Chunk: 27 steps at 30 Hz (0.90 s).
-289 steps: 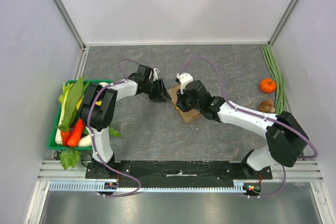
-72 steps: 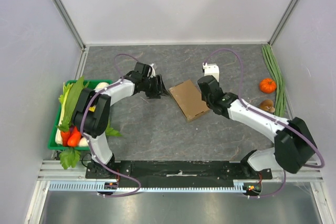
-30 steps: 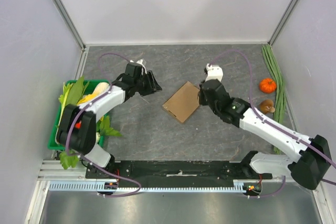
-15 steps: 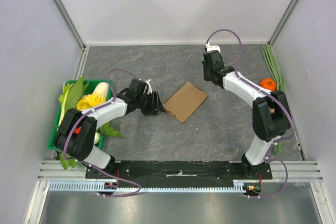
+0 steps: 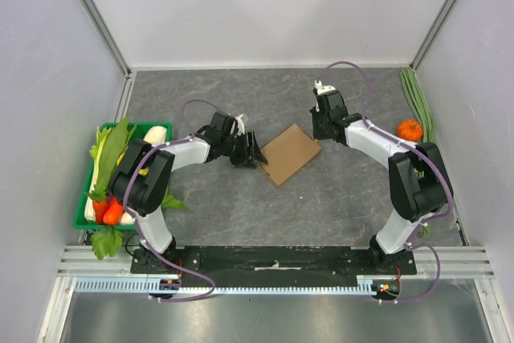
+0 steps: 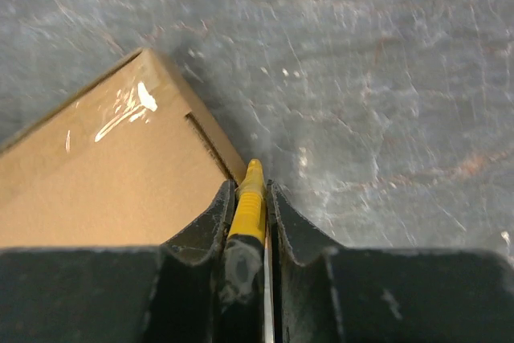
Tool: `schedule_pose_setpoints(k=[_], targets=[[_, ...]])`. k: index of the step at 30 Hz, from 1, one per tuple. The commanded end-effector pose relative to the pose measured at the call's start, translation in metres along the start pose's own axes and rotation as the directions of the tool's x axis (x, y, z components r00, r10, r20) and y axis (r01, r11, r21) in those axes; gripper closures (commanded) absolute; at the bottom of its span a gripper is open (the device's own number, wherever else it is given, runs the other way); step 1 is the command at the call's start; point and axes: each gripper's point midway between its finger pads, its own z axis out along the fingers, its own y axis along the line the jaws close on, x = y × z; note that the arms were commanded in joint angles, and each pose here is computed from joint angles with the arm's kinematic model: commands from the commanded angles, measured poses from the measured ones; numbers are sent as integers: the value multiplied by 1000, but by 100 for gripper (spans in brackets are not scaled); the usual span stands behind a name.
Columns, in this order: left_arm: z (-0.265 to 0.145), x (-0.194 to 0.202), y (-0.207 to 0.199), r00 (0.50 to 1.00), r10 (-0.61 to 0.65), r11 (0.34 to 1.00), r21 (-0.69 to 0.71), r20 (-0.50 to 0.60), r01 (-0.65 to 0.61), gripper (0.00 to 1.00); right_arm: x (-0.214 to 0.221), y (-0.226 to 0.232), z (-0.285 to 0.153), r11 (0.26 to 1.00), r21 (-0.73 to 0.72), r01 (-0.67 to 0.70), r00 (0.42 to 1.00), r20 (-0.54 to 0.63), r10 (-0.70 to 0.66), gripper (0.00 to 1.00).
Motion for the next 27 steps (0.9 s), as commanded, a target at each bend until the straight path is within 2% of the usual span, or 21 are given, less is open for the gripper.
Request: schedule_pose_setpoints(k=[1,13,15,16,21,27], targets=[[10,-47,-29,998,29,997,64,61,-33,40,0,18,-22,995,-98,-34,998,47,38,100],[21,-106,-25,991,49,998,29,127,-53,40,7,65,-88,968,-243,-57,988,126,89,100],[21,-118,-15,986,48,999,-20,157,-45,40,10,76,-96,966,-255,-36,986,150,76,100],[17,-125,-12,985,40,998,-50,168,-32,40,2,74,-105,971,-236,-30,976,202,79,100],[-16,-156,4,960,49,984,-177,276,1,37,-5,55,-116,989,-140,-37,964,256,72,100],[-44,-156,9,948,86,962,-272,307,1,34,-18,41,-118,999,-43,-9,964,265,20,100]])
